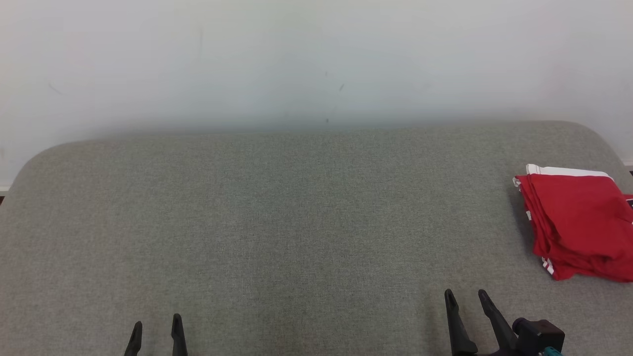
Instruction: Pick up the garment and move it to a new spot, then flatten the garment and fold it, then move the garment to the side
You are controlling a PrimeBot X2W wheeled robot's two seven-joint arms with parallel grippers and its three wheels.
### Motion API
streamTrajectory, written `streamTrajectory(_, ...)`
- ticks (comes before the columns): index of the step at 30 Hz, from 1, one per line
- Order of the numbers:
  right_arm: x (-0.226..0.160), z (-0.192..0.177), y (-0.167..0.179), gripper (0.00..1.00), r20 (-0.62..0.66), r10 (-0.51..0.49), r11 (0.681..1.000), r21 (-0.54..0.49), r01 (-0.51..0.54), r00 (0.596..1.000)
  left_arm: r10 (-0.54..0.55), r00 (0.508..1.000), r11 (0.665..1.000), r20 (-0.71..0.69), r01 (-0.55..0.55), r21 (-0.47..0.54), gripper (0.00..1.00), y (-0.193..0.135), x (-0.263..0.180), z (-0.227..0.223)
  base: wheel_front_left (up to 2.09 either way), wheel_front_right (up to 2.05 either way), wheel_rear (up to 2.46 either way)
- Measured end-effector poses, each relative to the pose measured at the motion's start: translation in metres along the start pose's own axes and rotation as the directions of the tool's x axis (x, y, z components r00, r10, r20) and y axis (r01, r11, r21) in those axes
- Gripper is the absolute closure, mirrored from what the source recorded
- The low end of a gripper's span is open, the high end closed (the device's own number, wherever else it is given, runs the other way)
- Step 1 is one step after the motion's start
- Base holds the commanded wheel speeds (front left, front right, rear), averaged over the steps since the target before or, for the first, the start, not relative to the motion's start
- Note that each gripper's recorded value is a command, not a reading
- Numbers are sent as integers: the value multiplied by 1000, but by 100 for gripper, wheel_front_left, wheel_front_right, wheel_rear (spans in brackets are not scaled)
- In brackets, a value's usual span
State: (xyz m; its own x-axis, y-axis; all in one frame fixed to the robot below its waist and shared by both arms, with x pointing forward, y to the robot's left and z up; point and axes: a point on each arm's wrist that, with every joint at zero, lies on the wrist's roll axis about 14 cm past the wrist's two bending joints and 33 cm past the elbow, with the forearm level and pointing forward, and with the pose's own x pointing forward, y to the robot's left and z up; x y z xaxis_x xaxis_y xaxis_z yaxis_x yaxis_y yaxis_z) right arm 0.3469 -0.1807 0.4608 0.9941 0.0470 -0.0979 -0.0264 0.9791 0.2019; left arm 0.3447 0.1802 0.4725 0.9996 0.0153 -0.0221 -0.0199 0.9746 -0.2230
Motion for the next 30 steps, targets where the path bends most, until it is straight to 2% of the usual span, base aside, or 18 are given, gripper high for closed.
streamTrajectory(5, 0, 1, 0, 0, 1, -1, 1000, 0, 1, 1000, 2, 1000, 1000, 1, -2, 1, 0, 0, 0, 0, 0, 0, 0)
streamTrajectory(6, 0, -1, -1, 100, -3, -2, 1000, 1, 2, 1000, 3, 1000, 1000, -2, -3, 1, 100, 0, 0, -1, 0, 0, 0)
streamTrajectory(11, -7, -20, -5, 100, -61, -17, 1000, 7, 17, 998, 17, 998, 1000, -58, -18, -6, 100, 4, -5, -17, 0, 0, 0)
streamTrajectory(18, -7, -22, -10, 100, -78, -43, 991, 121, 52, 996, 48, 995, 992, -92, -58, -112, 100, 10, -5, -22, 0, 0, 0)
streamTrajectory(30, -1, -13, -14, 100, -61, -67, 945, 318, 83, 996, 69, 992, 947, -106, -98, -306, 100, 14, 2, -19, 0, 0, 0)
